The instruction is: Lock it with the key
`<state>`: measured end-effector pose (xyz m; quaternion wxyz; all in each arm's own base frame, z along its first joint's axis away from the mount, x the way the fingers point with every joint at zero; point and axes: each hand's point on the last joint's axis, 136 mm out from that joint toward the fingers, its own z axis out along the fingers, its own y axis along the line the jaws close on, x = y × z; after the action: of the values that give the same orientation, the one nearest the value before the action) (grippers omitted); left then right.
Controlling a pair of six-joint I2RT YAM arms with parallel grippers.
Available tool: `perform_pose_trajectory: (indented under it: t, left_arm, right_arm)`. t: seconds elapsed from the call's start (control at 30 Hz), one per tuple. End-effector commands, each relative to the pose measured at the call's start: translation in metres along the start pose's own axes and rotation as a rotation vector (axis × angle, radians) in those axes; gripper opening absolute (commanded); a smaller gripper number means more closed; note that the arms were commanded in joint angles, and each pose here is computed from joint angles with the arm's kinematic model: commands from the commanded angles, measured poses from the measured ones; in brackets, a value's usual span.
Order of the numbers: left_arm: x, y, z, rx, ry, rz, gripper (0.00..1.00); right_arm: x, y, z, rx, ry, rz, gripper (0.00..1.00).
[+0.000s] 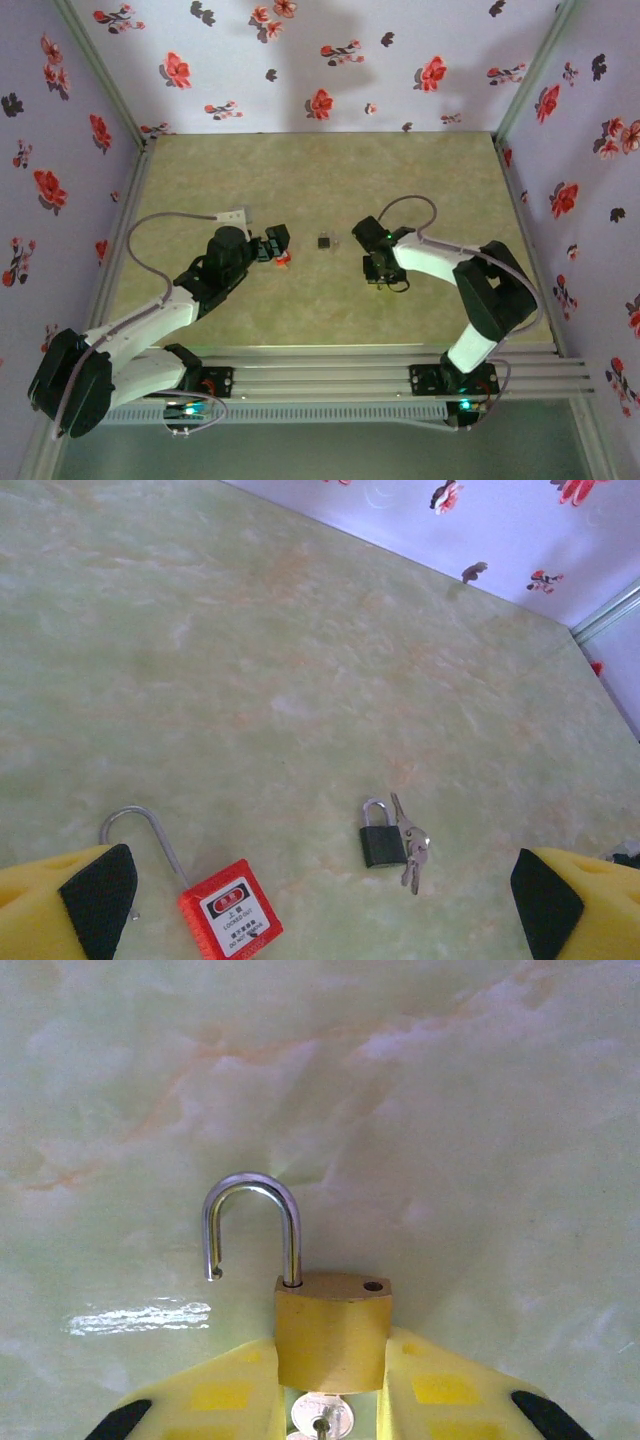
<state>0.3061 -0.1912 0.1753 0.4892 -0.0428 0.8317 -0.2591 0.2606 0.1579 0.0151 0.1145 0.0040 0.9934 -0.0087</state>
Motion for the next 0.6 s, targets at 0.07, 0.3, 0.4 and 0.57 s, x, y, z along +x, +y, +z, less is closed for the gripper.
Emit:
perform_pose_trajectory:
  t: [0.07,0.3,0.4,0.57]
  left_arm:
    - [-0.002,-0.011,0.002,0.032,0.006,-0.009,1.00]
    - [0.001,-0.020,0.003,0.072,0.023,-0.011,1.00]
    - [0.004,-0.028,0.004,0.114,0.038,-0.011,1.00]
    - [0.010,-0.042,0.006,0.188,0.064,-0.012,1.00]
  right_arm:
    - [-0.036,0.005,0.000,-0.042,-0.186,0.018,0.20]
    - [-0.034,0.019,-0.009,-0.129,-0.212,-0.016,0.20]
    - [-0.033,0.025,-0.015,-0.162,-0.226,-0.036,0.20]
    - [-0.033,0.037,-0.025,-0.205,-0.252,-0.079,0.20]
